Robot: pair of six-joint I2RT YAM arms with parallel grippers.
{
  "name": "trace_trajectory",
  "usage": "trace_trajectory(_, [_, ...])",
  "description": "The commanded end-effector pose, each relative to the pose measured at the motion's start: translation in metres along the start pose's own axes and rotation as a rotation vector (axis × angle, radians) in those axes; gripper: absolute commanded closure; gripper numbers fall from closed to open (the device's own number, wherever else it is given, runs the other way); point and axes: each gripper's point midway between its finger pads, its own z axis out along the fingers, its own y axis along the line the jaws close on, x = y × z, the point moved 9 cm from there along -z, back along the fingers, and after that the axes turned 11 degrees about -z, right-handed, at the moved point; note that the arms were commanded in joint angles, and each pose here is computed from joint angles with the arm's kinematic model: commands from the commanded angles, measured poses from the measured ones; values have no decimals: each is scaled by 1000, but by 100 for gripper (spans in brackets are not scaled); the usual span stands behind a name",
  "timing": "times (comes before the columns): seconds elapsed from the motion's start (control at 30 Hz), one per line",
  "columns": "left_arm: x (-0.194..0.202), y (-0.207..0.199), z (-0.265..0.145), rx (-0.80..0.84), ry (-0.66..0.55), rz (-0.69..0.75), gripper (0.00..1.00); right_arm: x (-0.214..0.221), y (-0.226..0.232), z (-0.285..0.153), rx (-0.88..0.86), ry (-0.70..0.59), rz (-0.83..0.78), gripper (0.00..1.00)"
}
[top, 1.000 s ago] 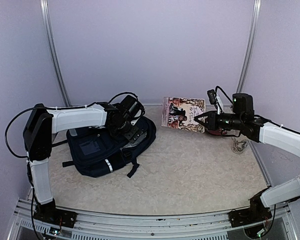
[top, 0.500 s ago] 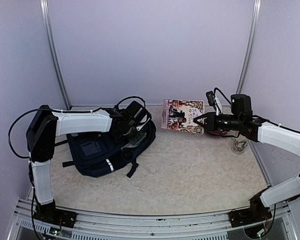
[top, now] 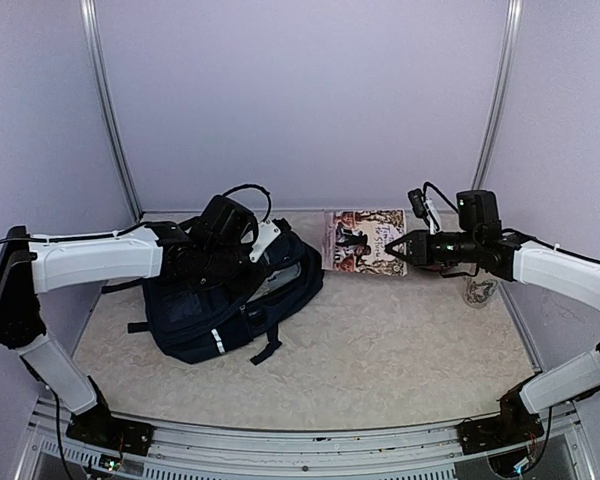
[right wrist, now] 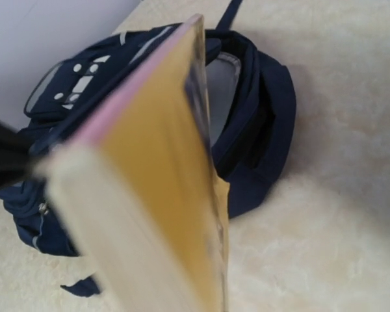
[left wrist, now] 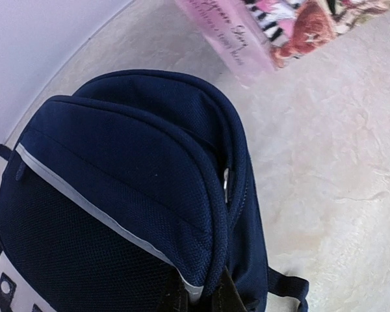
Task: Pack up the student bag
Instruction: Pick up the largest pocket of the bag from the student bag, then place the book in the largest pocket of the bag.
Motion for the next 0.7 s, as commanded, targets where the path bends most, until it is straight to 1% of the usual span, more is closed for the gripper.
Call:
trace_trajectory(0.0, [1,-46,-34,217,-119,116,100,-10,8,-11,17,-21,-10,100])
trace_trajectory(0.07, [16,-58,-43,227,-103,145,100,-3,6,-10,26,5,14,100])
trace_trajectory(0.13, [19,-57,-55,184,-148,108,100,6,5,-6,8,36,66,100])
trace_trajectory(0.23, [15,-46,-76,113,-293,27,100,20,6,1,-67,61,179,100])
trace_trajectory(0.3, [11,-39,-95,78,-410,-13,100,25,10,4,-124,46,258,100])
trace_trajectory(0.4, [8,-32,-113,45,-508,-38,100,27,19,10,-218,48,325,100])
trace_trajectory(0.5, [5,-31,-120,37,-539,-16,100,30,31,14,-291,68,367,100])
trace_trajectory(0.6, [5,-34,-119,12,-535,16,100,32,42,16,-405,80,415,100])
trace_trajectory(0.67, [5,-36,-118,-8,-537,32,100,36,47,24,-449,110,445,100])
